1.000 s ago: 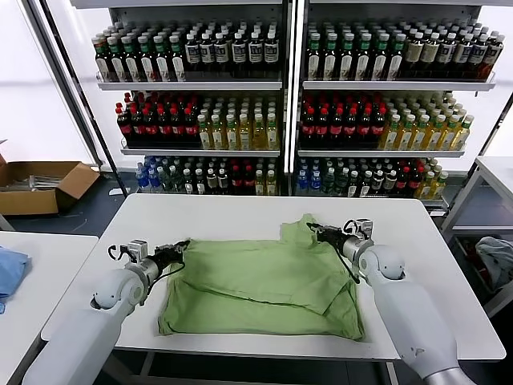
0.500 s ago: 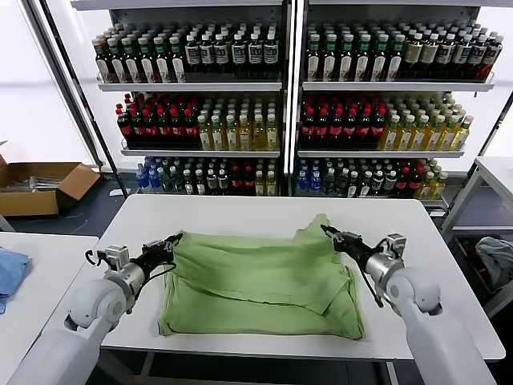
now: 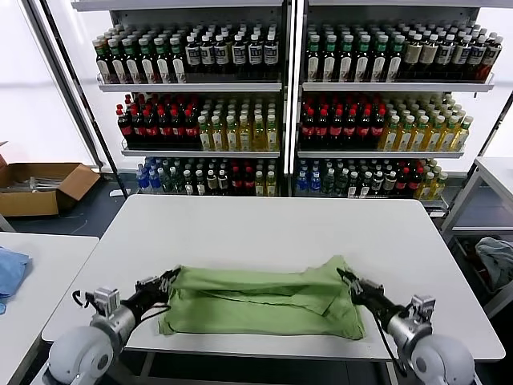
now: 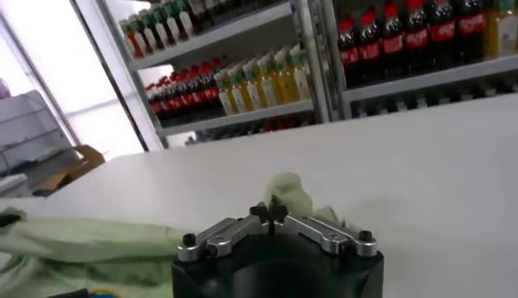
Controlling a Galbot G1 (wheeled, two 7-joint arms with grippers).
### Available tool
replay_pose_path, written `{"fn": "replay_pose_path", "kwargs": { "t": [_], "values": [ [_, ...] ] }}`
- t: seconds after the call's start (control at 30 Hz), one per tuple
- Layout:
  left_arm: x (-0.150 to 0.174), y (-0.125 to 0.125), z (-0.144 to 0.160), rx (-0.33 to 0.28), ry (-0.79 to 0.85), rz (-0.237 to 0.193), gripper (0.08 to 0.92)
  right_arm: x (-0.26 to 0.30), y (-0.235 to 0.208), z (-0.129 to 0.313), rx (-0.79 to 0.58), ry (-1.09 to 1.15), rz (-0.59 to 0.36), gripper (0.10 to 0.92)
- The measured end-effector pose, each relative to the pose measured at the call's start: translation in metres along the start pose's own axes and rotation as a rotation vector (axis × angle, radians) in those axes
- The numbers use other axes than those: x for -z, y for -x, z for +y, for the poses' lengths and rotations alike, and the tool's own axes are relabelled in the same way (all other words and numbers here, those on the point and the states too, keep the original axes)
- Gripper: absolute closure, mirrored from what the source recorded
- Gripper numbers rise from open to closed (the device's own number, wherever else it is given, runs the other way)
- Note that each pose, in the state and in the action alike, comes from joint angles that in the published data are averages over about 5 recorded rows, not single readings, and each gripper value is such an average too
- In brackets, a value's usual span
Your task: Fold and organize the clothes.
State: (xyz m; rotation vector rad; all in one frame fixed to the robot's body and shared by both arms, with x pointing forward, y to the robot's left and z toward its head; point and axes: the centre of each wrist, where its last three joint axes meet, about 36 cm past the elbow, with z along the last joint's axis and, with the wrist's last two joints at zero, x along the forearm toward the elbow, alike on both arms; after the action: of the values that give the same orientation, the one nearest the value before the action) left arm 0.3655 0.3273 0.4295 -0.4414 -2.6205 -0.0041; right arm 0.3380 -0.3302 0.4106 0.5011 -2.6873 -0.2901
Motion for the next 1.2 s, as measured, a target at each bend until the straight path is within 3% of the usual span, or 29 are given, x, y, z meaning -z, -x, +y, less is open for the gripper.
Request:
{"fn": "replay_pose_path", "kwargs": {
  "t": [0.13, 0.3, 0.57, 0.77, 0.97, 1.2],
  "values": [
    [-0.008, -0.014, -0.004, 0.017, 0.022, 0.038, 0.879, -0.003, -0.012, -0.002, -0.031, -0.016, -0.01, 0.747],
    [-0.006, -0.026, -0.004, 0.05, 0.04, 0.062, 0.743, 0.001, -0.022, -0.013, -0.061, -0.041, -0.048, 0.6],
    [0.004, -0.042, -0.009, 0.113, 0.021, 0.035, 0.517, 0.012, -0.045, -0.032, -0.096, -0.068, -0.14, 0.383],
    [-0.005, -0.043, -0.027, 0.198, -0.034, 0.013, 0.353, 0.009, -0.058, -0.039, -0.115, -0.075, -0.167, 0.229],
    [-0.022, -0.033, -0.055, 0.276, -0.086, 0.004, 0.202, 0.007, -0.064, -0.043, -0.125, -0.075, -0.181, 0.2],
    [-0.039, -0.016, -0.083, 0.317, -0.118, 0.022, 0.185, 0.008, -0.07, -0.047, -0.132, -0.078, -0.193, 0.2]
  ]
}}
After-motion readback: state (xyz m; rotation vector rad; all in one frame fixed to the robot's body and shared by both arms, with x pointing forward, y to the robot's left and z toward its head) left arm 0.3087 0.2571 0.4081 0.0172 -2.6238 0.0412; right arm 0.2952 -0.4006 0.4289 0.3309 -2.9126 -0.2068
